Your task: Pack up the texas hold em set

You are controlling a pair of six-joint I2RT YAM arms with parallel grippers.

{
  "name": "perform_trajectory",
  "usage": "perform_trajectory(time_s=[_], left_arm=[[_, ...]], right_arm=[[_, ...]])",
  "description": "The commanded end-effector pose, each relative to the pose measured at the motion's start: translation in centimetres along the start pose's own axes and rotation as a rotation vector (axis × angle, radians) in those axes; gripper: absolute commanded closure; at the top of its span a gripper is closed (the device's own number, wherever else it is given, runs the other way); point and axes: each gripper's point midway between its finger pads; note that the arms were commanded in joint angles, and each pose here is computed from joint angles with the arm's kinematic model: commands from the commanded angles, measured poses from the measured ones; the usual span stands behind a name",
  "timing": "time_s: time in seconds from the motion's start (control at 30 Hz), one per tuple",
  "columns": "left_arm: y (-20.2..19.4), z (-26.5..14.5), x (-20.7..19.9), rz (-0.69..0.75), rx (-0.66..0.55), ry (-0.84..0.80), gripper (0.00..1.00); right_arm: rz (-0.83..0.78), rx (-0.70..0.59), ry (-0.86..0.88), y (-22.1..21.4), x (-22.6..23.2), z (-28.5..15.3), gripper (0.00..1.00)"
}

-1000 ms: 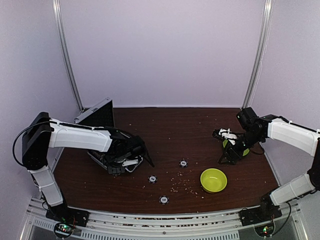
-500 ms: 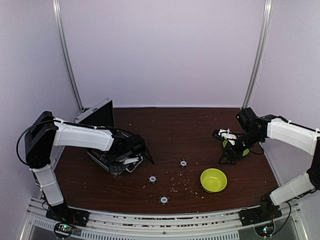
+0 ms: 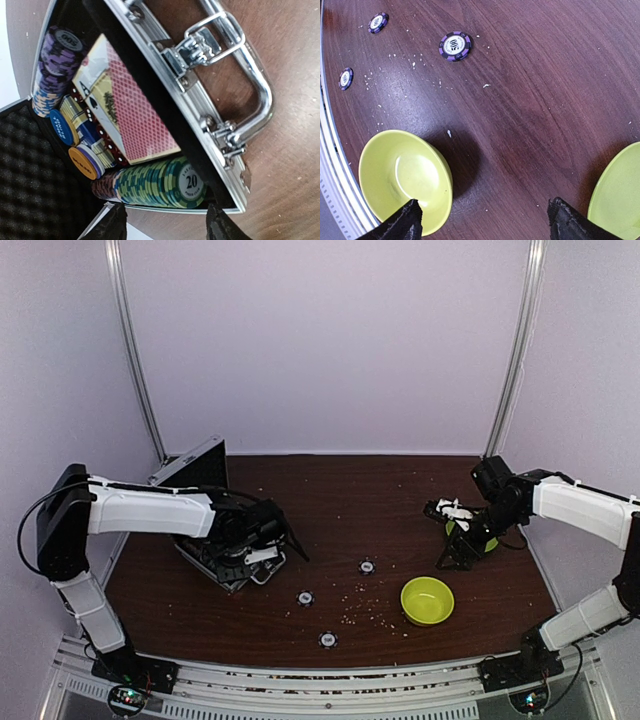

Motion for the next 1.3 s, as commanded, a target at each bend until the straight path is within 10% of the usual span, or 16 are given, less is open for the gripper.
perform_trajectory(time_s=[0.0,0.5,1.27], left_arm=[[0.0,-1.9,0.2,-0.039,-0.048,-0.052,0.44],[0.2,0.7,2.0,-0.323,0.031,-0.075,0.42],[-0.9,4.0,2.8,-0.347,0.117,0.0,0.42]], right_arm=[[-0.011,0.003,-0.004,0.4,-0.3,-0.3,0.13],[-0.01,0.004,-0.003,0.4,-0.3,-0.3,0.12],[-0.004,0.019,0.011,0.1,-0.2,0.0,0.12]])
Point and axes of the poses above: each gripper's point midway between its finger pads, its own z axis out along the fingers, its own x axis along the line the jaws close on, y = z × x, and after that the axes turned 11 degrees about -z, right-handed
